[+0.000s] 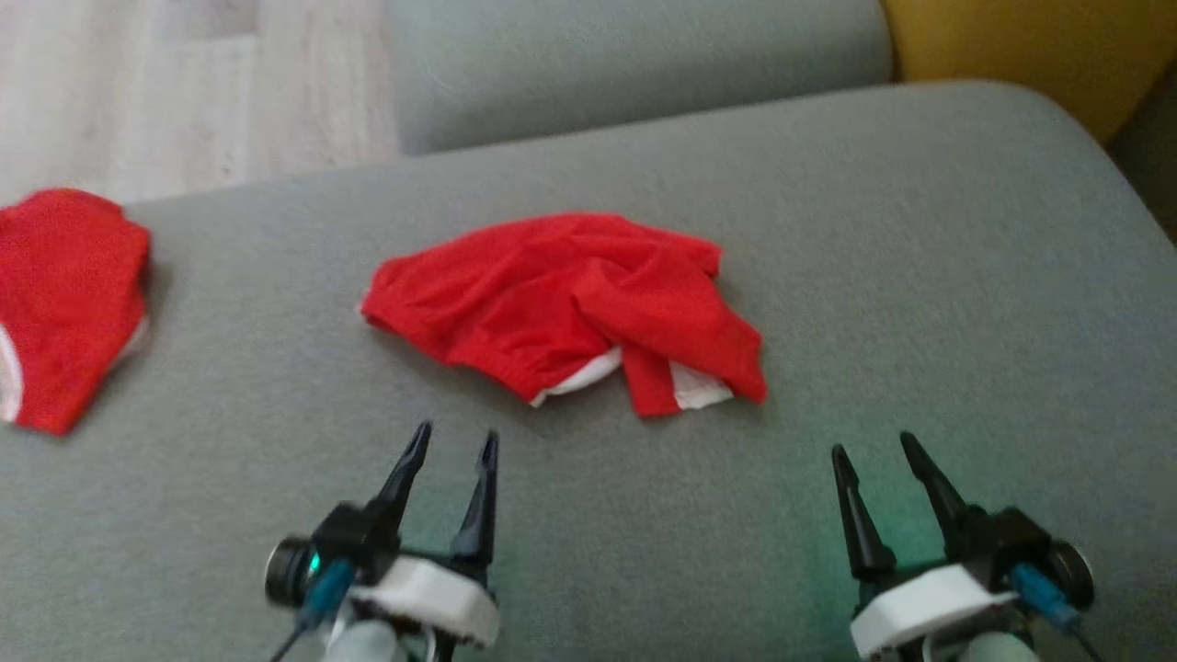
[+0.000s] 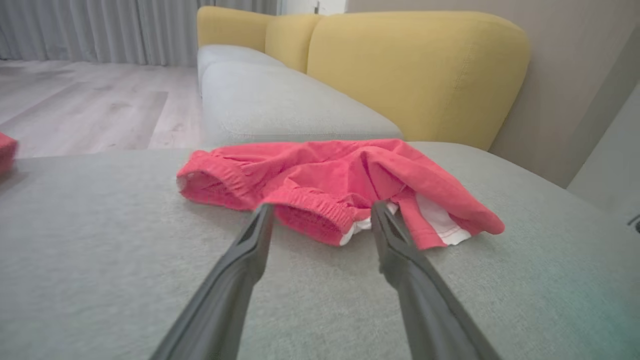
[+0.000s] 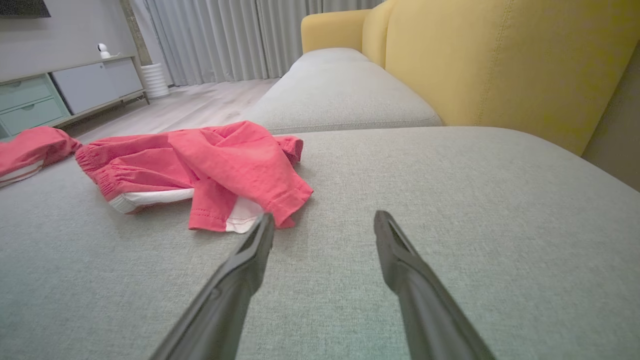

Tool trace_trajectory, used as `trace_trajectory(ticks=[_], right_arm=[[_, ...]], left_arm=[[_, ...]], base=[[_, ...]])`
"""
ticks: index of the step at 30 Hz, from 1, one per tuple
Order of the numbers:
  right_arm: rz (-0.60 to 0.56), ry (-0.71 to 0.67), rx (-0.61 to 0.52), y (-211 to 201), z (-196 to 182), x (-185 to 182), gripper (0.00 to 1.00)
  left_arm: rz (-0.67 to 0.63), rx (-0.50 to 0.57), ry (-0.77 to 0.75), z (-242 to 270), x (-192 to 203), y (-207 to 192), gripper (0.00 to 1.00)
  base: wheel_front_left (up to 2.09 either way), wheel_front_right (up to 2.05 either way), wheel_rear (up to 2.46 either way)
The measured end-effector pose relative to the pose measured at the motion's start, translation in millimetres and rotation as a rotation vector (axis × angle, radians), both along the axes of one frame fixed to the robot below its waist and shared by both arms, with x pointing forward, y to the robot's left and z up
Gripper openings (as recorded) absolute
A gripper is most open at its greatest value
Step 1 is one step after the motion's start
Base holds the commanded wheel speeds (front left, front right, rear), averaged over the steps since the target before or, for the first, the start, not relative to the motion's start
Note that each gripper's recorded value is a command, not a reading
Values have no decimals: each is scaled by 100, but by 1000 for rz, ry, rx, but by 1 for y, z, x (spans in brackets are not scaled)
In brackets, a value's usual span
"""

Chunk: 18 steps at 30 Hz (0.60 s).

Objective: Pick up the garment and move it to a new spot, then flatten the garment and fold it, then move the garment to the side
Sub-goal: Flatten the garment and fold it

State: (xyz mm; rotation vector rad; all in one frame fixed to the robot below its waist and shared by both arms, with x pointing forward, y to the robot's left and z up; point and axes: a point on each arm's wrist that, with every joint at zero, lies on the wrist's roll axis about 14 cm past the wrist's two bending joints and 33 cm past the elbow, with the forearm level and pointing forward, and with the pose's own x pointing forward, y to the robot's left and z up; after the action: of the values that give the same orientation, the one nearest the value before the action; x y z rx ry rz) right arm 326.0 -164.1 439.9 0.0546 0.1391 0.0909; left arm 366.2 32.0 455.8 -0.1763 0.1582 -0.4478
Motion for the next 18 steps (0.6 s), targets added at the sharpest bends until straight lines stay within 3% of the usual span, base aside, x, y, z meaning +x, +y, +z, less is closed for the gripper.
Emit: trace_trajectory(ticks=[18], right_arm=[[-153,84,-33,-49,-21,7,100]], left_arm=[[-167,34,206,-73,55,-63,100]], base=[[0,0,0]])
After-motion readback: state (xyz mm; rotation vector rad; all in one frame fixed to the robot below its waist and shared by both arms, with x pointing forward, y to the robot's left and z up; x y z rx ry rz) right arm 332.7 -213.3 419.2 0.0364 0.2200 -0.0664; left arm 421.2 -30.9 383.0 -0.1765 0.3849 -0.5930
